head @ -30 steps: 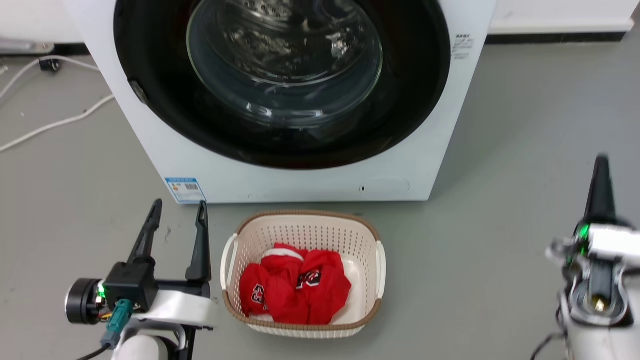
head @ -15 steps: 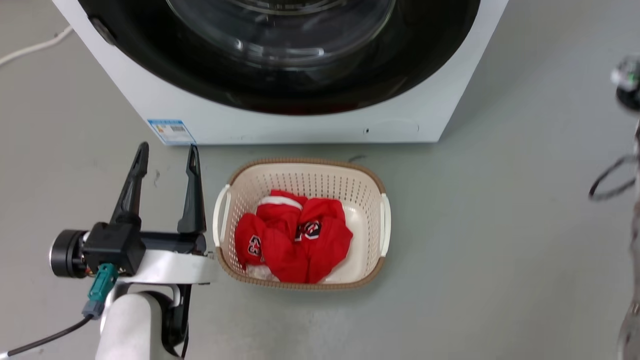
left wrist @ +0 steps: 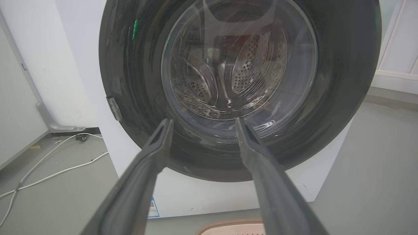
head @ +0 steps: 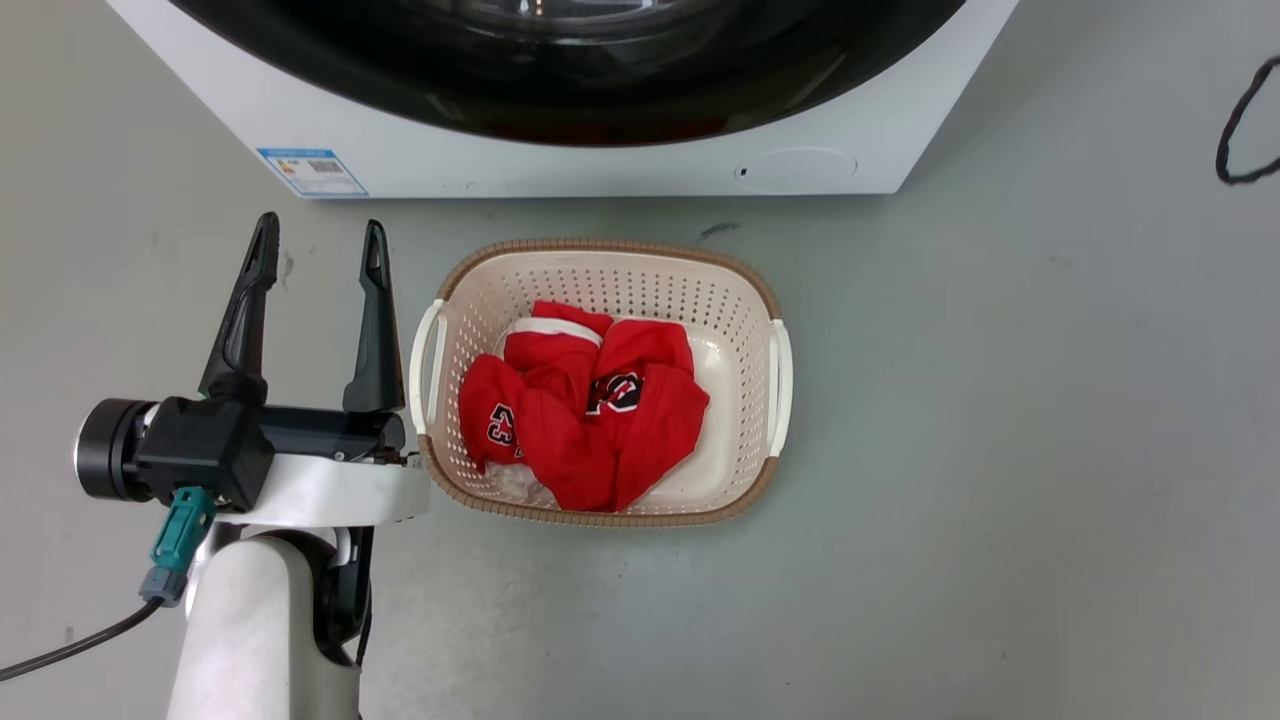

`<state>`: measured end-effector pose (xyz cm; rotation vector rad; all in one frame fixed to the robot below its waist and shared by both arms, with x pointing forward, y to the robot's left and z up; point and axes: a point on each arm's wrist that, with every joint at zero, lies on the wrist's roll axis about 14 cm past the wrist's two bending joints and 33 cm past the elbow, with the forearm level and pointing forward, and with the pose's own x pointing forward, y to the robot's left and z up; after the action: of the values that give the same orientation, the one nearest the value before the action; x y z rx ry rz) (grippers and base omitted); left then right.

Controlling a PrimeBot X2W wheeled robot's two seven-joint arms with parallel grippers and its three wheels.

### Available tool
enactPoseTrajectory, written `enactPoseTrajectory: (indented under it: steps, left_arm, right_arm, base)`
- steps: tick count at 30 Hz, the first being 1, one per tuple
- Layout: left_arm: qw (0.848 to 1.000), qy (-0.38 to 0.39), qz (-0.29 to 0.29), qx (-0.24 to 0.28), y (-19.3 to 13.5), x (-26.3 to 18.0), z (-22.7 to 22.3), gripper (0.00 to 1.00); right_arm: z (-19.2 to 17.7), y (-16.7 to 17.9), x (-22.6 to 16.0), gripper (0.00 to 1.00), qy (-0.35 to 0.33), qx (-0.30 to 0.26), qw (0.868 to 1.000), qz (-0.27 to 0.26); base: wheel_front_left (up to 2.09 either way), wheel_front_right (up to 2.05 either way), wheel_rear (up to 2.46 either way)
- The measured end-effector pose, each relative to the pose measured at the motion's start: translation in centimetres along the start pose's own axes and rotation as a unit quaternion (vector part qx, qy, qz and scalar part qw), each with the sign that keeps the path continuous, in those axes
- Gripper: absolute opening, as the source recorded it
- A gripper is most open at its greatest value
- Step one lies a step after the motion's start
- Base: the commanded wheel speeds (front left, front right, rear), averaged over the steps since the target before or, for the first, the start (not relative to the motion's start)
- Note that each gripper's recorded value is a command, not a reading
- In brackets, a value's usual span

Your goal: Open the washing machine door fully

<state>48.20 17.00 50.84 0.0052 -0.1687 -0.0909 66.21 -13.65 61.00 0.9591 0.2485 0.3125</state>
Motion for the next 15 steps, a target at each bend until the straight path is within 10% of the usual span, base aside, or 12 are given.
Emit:
enactPoseTrajectory:
  steps: [15]
  left_arm:
    - [1.0, 0.016, 0.001, 0.002, 0.5, 0.6, -1.9, 1.0]
  right_arm:
    - [-2.8, -0.4, 3.5, 0.0, 0.092, -0.03, 0.995, -0.025]
  base:
    - [0.0, 0.0, 0.0]
